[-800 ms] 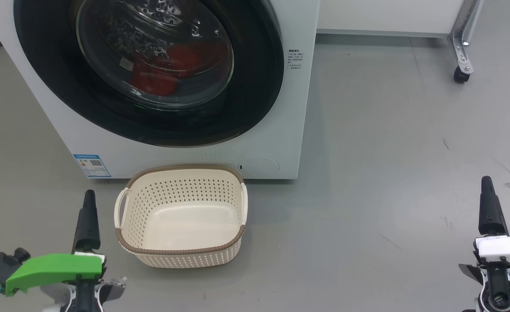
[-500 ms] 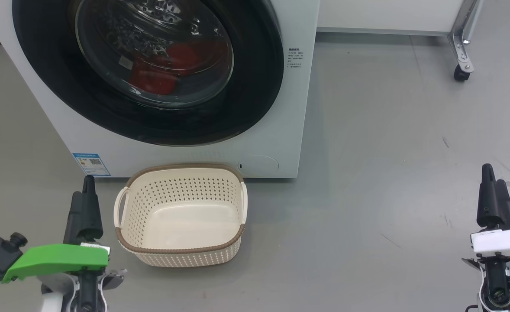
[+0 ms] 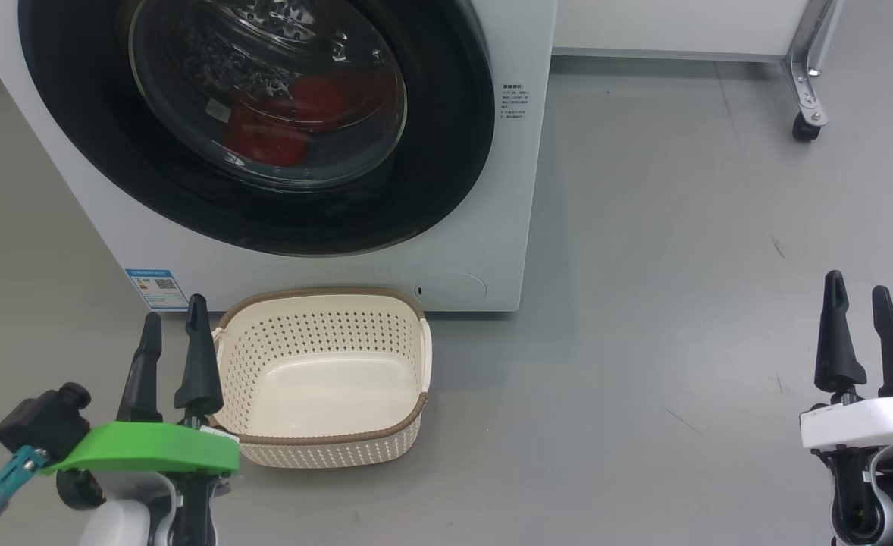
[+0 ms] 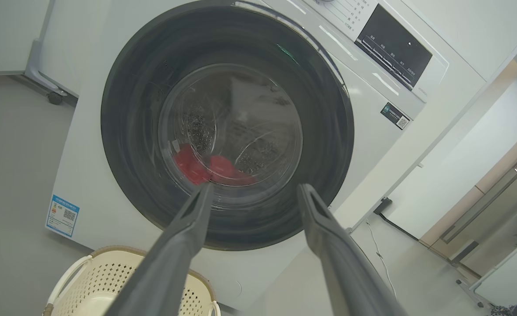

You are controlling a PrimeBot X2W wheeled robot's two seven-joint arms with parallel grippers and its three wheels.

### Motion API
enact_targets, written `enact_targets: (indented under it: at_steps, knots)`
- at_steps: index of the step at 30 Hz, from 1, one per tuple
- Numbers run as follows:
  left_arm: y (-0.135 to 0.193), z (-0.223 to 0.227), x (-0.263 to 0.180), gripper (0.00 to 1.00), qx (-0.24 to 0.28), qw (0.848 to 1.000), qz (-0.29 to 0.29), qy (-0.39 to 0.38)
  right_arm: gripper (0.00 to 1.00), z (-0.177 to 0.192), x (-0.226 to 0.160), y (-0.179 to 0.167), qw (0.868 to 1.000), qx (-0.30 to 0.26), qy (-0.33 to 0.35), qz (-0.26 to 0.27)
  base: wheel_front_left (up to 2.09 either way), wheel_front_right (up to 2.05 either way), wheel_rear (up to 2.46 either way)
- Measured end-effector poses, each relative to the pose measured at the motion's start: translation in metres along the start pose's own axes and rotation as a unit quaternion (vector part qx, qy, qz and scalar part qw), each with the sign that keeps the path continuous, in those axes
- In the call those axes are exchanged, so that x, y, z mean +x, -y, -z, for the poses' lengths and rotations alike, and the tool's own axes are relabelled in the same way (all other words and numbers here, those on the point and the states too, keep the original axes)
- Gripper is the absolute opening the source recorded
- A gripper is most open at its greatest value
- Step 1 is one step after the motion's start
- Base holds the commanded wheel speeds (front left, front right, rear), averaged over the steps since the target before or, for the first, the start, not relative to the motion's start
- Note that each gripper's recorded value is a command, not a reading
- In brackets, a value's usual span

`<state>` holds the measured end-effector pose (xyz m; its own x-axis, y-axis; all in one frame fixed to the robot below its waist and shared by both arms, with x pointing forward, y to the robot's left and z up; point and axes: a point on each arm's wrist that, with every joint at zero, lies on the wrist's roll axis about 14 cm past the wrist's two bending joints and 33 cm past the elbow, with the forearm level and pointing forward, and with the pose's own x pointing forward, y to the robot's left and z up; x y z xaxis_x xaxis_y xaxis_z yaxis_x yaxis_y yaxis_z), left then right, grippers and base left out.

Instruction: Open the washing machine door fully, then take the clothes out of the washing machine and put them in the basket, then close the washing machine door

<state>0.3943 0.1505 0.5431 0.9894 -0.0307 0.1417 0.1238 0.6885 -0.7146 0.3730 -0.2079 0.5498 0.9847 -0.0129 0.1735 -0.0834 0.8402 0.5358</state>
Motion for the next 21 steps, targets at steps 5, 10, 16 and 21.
enact_targets:
  at_steps: [5, 10, 16, 21]
  knots:
    - [0.009, 0.004, 0.001, 1.00, 0.069, 0.998, 0.014, -0.003, 1.00, 0.003, 0.000, -0.009, 0.998, -0.052, -0.004, -0.018, 0.00, 0.00, 0.00]
    - [0.015, 0.013, 0.000, 1.00, 0.126, 0.992, 0.024, -0.011, 1.00, 0.009, -0.001, -0.014, 0.995, -0.096, -0.010, -0.029, 0.00, 0.00, 0.00]
    - [0.025, 0.024, -0.001, 1.00, 0.202, 0.978, 0.044, -0.018, 1.00, 0.016, -0.004, -0.018, 0.986, -0.158, -0.017, -0.041, 0.00, 0.00, 0.00]
    - [0.015, 0.050, -0.009, 1.00, 0.245, 0.968, 0.036, -0.053, 1.00, 0.028, -0.008, -0.018, 0.979, -0.194, -0.030, -0.049, 0.00, 0.00, 0.00]
